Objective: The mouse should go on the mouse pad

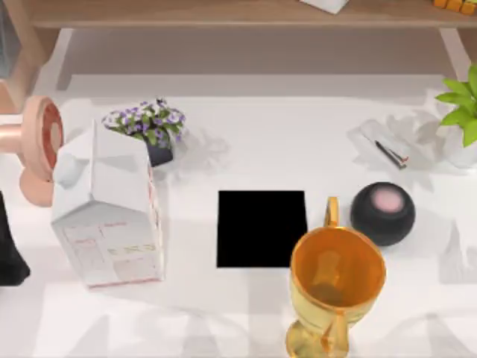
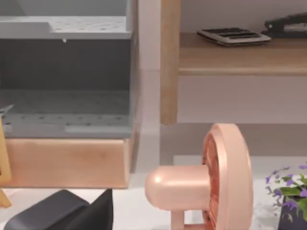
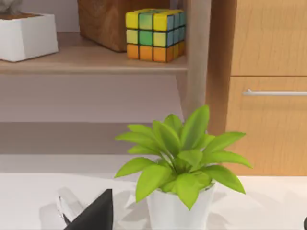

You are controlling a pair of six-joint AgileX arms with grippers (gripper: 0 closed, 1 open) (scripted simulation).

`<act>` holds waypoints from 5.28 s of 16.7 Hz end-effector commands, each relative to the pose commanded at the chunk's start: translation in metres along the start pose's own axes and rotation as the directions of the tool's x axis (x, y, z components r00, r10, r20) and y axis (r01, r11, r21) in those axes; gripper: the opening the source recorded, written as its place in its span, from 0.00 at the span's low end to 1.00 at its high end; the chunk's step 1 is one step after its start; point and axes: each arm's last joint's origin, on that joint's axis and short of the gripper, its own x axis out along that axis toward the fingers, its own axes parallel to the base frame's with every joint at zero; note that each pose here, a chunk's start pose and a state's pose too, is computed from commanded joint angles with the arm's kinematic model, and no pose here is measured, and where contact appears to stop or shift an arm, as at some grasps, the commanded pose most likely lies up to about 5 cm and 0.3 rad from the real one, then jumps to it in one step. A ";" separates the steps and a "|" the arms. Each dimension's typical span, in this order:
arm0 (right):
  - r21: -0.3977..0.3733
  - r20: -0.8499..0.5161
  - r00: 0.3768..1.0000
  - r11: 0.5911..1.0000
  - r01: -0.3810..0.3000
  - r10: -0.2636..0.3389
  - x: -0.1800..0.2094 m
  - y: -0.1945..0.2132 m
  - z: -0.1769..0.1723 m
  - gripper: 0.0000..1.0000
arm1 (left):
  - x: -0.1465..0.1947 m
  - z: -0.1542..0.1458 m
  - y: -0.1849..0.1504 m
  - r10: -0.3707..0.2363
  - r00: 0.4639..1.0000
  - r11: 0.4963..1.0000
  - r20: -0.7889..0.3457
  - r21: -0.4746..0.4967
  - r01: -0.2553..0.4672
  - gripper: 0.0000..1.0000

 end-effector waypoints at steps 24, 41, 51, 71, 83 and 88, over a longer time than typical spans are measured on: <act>0.000 0.000 1.000 1.000 0.000 0.000 0.000 0.000 0.000 1.00 | 0.151 0.041 0.048 0.017 0.075 0.998 -0.997 0.012 -0.069 1.00; 0.000 0.000 1.000 1.000 0.000 0.000 0.000 0.000 0.000 1.00 | 0.168 -0.041 0.054 0.007 0.016 0.997 -1.000 0.006 -0.073 1.00; 0.000 0.000 1.000 1.000 0.000 0.000 0.000 0.000 0.000 1.00 | 0.164 -0.063 0.053 0.004 0.002 0.997 -1.000 0.004 -0.073 0.77; 0.000 0.000 1.000 1.000 0.000 0.000 0.000 0.000 0.000 1.00 | 0.166 -0.046 0.053 0.003 0.036 0.998 -0.999 0.000 -0.069 0.00; 0.000 0.000 1.000 1.000 0.000 0.000 0.000 0.000 0.000 1.00 | 0.165 0.054 0.053 0.002 0.036 0.998 -0.999 0.000 -0.069 0.00; 0.000 0.000 1.000 1.000 0.000 0.000 0.000 0.000 0.000 1.00 | 0.168 0.055 0.053 0.007 0.046 0.997 -0.999 0.003 -0.072 0.00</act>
